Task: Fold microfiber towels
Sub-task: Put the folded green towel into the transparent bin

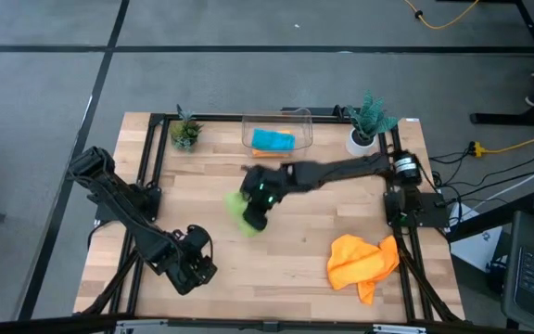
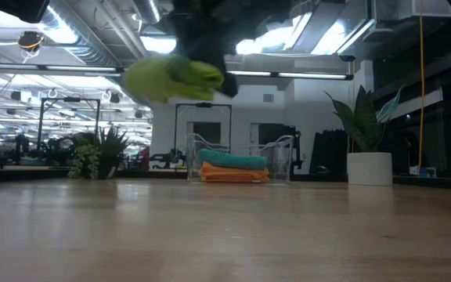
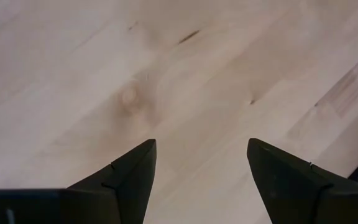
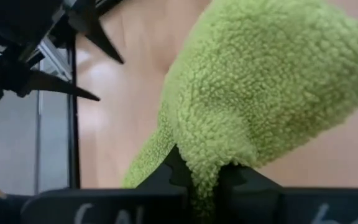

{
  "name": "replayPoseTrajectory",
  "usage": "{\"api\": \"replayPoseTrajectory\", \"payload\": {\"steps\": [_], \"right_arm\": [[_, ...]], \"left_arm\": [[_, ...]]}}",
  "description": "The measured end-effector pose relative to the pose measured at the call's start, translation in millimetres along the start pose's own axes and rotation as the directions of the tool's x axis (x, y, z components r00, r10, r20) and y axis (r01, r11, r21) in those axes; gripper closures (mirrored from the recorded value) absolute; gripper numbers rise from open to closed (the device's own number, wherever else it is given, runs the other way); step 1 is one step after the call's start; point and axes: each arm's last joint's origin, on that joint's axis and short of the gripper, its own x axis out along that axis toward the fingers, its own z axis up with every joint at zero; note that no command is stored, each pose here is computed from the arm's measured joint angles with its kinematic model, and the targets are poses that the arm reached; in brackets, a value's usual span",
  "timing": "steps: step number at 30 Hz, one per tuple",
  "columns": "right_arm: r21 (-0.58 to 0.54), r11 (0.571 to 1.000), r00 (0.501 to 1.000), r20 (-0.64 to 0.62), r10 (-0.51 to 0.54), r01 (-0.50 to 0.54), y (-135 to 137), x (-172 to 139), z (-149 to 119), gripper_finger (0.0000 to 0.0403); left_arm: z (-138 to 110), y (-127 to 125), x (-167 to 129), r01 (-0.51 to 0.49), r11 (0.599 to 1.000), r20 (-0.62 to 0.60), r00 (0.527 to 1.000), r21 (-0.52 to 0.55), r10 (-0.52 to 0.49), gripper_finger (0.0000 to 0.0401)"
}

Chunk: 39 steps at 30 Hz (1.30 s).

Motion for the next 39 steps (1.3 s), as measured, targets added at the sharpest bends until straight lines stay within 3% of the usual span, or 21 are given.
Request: {"api": "replayPoseTrajectory", "payload": {"steps": [6, 13, 23, 29, 36, 39], "right_arm": [[-0.034, 0.997, 0.997, 0.036, -0.068, 0.069, -37.1, -62.1, 26.4, 0.0383], [-0.03, 0.997, 0.995, 0.067, -0.068, 0.07, -114.6, -112.1, 51.5, 0.0383], [-0.218, 0.956, 0.977, 0.123, -0.172, 0.195, -208.6, -168.2, 57.4, 0.0383], [-0.355, 0.866, 0.936, 0.119, -0.332, 0.352, -241.0, -179.8, 54.4, 0.0383], [-0.496, 0.811, 0.933, -0.004, -0.359, 0.31, -262.8, -163.1, 42.8, 0.0383], [-0.527, 0.807, 0.942, -0.034, -0.334, 0.267, -264.8, -155.8, 39.8, 0.0383]], "left_arm": [[6.5, -0.5, 2.5, -0.007, 1.0, 0.015, 1.0, -0.024, 0.007, 0.0154], [21.1, -1.0, 7.8, -0.021, 0.997, 0.041, 0.999, -0.072, 0.024, 0.0154], [45.7, -1.9, 16.1, -0.025, 0.987, 0.093, 0.995, -0.161, 0.04, 0.0154], [63.8, -2.5, 21.9, -0.014, 0.973, 0.12, 0.992, -0.229, 0.042, 0.0154], [81.1, -2.2, 27.1, 0.0, 0.958, 0.144, 0.989, -0.285, 0.043, 0.0154], [85.5, -2.3, 28.4, 0.007, 0.953, 0.149, 0.988, -0.302, 0.04, 0.0154]]}}
